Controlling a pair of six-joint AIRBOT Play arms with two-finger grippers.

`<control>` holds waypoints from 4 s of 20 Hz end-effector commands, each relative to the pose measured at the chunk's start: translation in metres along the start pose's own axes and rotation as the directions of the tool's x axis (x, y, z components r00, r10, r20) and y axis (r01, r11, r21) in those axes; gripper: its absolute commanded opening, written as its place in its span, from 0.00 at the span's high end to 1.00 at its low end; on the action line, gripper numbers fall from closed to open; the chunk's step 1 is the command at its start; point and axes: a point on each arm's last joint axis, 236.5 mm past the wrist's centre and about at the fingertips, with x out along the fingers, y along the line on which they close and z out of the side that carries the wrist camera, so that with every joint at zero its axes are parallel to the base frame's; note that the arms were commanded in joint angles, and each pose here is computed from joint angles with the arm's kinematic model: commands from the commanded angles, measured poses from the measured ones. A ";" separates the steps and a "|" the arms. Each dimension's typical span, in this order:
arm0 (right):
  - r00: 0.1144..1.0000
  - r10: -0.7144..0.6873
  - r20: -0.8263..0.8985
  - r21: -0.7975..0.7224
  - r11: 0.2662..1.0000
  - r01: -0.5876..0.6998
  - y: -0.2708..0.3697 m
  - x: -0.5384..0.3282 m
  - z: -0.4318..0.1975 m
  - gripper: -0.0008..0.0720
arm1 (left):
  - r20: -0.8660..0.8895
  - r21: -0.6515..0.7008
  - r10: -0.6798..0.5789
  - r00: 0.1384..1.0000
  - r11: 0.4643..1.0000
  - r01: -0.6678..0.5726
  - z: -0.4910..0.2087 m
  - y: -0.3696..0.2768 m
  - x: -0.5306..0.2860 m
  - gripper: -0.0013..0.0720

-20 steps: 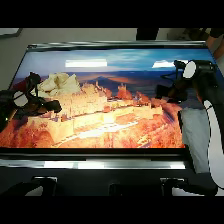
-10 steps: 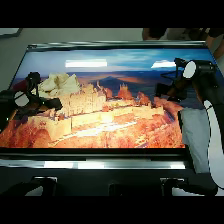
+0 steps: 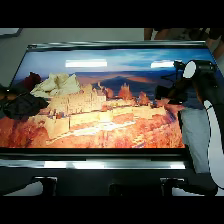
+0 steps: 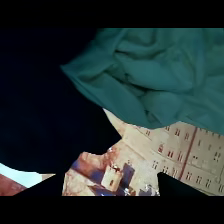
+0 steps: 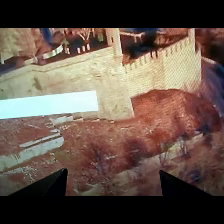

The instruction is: Fold the shirts.

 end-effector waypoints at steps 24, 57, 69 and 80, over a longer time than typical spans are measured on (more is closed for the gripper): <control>0.997 0.051 -0.064 -0.067 0.996 -0.056 0.012 -0.001 -0.015 0.07 | 0.246 -0.171 -0.376 0.893 0.890 0.422 0.077 0.003 -0.032 0.93; 0.951 0.254 -0.176 -0.136 0.951 -0.279 0.060 -0.009 -0.041 0.07 | -0.529 0.529 -0.217 0.820 0.672 0.519 -0.231 -0.218 -0.023 0.05; 0.885 0.320 -0.338 -0.101 0.923 -0.372 0.117 0.084 -0.057 0.05 | -0.724 0.090 -0.207 0.659 0.918 0.387 -0.274 -0.086 0.001 0.12; 0.834 0.392 -0.387 -0.019 0.901 -0.433 0.144 0.105 -0.067 0.05 | -0.762 0.034 -0.314 0.566 0.854 0.519 -0.373 -0.141 0.005 0.31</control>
